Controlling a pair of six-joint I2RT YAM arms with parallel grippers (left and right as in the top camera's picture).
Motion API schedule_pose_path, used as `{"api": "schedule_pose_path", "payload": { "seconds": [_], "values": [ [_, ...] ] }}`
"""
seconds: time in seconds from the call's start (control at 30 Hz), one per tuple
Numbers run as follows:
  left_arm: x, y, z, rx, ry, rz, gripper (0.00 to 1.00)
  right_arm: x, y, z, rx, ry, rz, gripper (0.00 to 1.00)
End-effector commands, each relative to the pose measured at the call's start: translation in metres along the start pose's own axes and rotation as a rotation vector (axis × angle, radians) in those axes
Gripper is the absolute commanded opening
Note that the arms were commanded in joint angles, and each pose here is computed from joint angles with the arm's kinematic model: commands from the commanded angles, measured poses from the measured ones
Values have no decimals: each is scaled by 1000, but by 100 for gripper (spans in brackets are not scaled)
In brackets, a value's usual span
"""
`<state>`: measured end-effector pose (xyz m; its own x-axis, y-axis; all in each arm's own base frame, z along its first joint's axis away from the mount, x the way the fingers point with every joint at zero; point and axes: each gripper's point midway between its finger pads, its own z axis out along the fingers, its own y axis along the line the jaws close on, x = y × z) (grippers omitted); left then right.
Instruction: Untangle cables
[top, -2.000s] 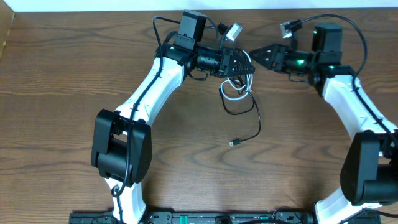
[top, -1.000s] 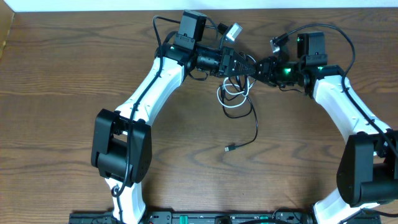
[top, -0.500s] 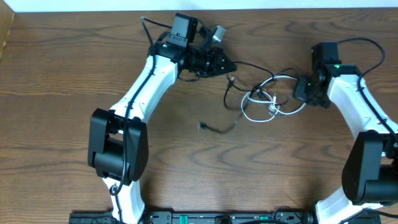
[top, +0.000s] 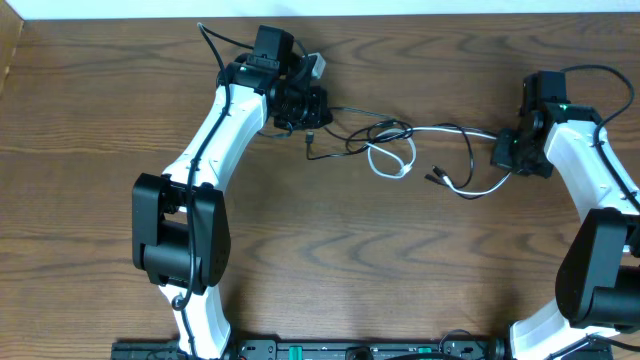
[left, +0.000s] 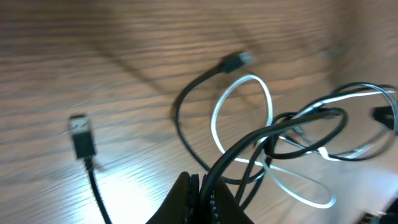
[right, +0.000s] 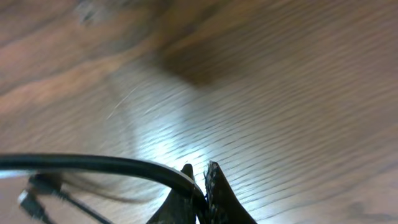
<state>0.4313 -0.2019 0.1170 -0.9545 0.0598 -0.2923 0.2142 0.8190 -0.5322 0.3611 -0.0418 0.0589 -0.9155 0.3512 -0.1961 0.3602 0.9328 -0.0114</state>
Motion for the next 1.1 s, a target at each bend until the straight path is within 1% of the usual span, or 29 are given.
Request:
{"api": "schedule_pose_path", "payload": {
  "seconds": [0.0, 0.07, 0.13, 0.17, 0.2, 0.23, 0.27, 0.3, 0.33, 0.37, 0.4, 0.43, 0.5, 0.53, 0.67, 0.77, 0.83, 0.87, 1.03, 1.07],
  "values": [
    [-4, 22, -13, -127, -23, 102, 7, -11, 5, -20, -55, -24, -25, 1],
    [-4, 20, -13, -114, -18, 154, 7, -19, 4, -34, -60, -46, -20, 1],
    [-2, 11, -12, -59, -10, 218, 7, -30, 1, -53, -65, -80, -7, 2],
    [-1, 4, -12, -21, -7, 252, 7, -35, -1, -62, -68, -99, 1, 8],
    [0, -4, -12, 27, -4, 287, 7, -42, -4, -75, -72, -125, 13, 21],
    [1, -8, -12, 50, -5, 302, 8, -45, -6, -80, -74, -135, 16, 28],
    [2, -20, -13, 118, -7, 331, 7, -51, -6, -93, -83, -160, 19, 49],
    [3, -23, -13, 140, -8, 336, 7, -52, -5, -98, -88, -169, 15, 54],
    [4, -35, -16, 209, -12, 350, 7, -57, -1, -109, -113, -188, -3, 63],
    [4, -41, -17, 248, -15, 355, 7, -59, 6, -116, -154, -197, -32, 67],
    [5, -52, -20, 312, -17, 358, 7, -61, 22, -124, -237, -205, -96, 71],
    [6, -59, -22, 355, -17, 360, 8, -60, 32, -128, -297, -209, -140, 71],
    [10, -80, -32, 491, -18, 364, 7, -53, 74, -144, -543, -224, -304, 72],
    [11, -91, -38, 564, -20, 367, 7, -50, 88, -149, -623, -230, -347, 72],
    [9, -118, -59, 757, -35, 366, 7, -46, 113, -145, -694, -234, -395, 74],
    [2, -136, -78, 893, -46, 369, 7, -35, 135, -142, -741, -210, -441, 80],
    [-4, -147, -91, 972, -49, 386, 7, -29, 151, -141, -781, -193, -468, 81],
    [-8, -152, -97, 997, -48, 393, 7, -27, 158, -138, -789, -181, -466, 80],
    [-27, -165, -111, 1010, -65, 395, 8, -18, 180, -132, -825, -149, -492, 80],
    [-30, -167, -114, 1012, -69, 396, 7, -17, 185, -131, -836, -133, -472, 76]
  ]
}}
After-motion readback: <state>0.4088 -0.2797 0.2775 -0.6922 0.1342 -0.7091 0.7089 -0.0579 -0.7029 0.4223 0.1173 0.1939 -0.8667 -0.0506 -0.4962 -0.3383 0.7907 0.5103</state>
